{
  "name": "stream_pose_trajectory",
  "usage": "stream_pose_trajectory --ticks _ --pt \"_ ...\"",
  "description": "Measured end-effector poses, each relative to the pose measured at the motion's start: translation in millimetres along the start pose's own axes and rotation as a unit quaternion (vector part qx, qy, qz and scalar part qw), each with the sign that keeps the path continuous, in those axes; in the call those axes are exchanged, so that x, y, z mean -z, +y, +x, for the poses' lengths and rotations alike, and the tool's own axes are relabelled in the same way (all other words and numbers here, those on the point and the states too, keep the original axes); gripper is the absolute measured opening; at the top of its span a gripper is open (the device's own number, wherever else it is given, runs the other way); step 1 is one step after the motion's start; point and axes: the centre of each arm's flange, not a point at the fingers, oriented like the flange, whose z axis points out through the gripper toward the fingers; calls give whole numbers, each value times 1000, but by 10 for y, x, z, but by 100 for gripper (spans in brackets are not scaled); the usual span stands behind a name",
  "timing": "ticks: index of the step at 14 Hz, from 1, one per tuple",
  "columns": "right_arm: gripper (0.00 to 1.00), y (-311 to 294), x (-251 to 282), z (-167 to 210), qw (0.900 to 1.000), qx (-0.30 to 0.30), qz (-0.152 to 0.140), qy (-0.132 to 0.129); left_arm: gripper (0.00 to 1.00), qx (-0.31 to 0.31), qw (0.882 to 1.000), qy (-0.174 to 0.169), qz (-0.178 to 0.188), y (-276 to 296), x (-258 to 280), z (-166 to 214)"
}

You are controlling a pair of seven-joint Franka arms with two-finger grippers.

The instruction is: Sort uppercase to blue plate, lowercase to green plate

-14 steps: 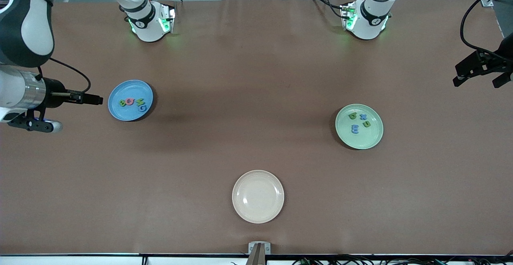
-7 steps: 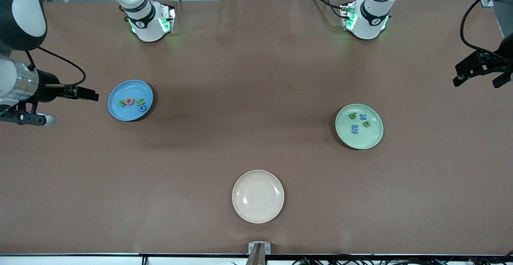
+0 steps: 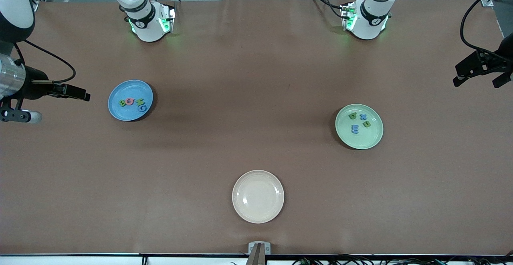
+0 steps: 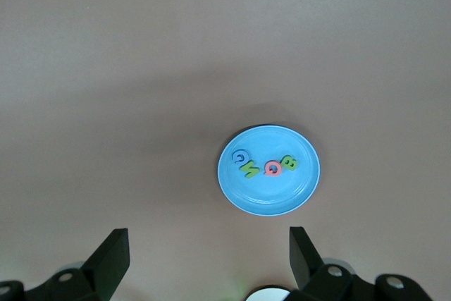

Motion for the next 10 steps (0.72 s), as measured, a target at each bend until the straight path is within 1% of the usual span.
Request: stream_pose_trajectory --ticks 10 --pt "100 105 9 17 1000 -9 2 2 100 0 1000 0 0 0 0 0"
